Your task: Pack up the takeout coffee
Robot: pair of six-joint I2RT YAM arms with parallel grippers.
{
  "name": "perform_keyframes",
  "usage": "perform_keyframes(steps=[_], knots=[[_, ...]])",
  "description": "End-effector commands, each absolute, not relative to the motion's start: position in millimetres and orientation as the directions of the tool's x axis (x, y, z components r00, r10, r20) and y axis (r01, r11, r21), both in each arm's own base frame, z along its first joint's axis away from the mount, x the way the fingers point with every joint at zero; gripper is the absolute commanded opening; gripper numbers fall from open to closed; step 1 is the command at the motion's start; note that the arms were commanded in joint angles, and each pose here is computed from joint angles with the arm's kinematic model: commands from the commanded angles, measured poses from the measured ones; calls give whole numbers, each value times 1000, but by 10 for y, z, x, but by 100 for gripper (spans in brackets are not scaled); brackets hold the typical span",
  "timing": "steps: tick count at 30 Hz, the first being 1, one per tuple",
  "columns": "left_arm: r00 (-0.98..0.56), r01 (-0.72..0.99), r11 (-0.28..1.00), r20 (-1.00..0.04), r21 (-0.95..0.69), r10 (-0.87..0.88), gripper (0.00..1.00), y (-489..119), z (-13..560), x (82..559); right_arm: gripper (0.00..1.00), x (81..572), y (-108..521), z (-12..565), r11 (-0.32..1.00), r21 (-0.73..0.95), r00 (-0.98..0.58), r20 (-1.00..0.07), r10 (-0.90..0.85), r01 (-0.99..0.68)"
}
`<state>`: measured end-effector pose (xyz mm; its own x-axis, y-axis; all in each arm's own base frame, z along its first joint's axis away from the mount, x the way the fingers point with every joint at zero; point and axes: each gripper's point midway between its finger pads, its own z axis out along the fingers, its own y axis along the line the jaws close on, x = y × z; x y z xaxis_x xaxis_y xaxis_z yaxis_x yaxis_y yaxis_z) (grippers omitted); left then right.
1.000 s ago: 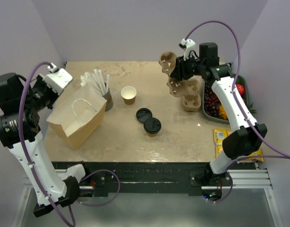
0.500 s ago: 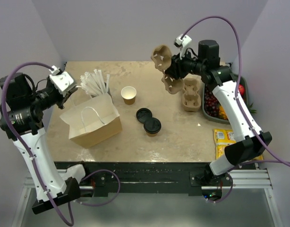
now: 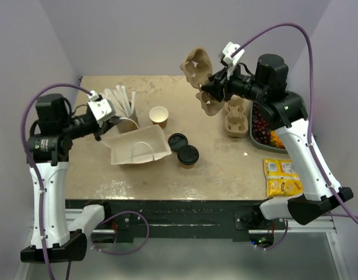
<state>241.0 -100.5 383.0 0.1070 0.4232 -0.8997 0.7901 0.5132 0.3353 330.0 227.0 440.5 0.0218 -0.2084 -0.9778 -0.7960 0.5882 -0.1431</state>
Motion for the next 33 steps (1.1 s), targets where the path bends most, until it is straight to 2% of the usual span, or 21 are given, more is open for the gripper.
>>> perform_keyframes(steps=[1,3,13,17,25,28,33], knots=[[-42,829,530,-925,178,377,0,-1140,3344,2427,14,3106,2413,4335,500,-241,115,-956,-269,-832],[-102,836,540,-939,98,329,0,-1209,3290,2405,13,2982,2519,4261,442,-269,141,-943,-300,-856],[-183,817,576,-959,-27,214,0,-1324,3501,2410,14,2297,2735,4038,166,-513,422,-819,-388,-842],[-214,811,579,-963,-81,165,0,-1363,3539,2369,14,1986,2909,4047,77,-572,516,-783,-347,-816],[-200,809,584,-965,-66,168,0,-1353,3608,2412,14,1559,3318,3960,-53,-618,609,-753,-250,-785],[-210,812,580,-961,-69,180,0,-1350,3603,2393,13,1513,3451,3917,-72,-666,663,-717,-216,-743],[-211,815,577,-956,-56,205,0,-1332,3600,2347,11,1626,3616,4048,18,-746,734,-659,-167,-666]])
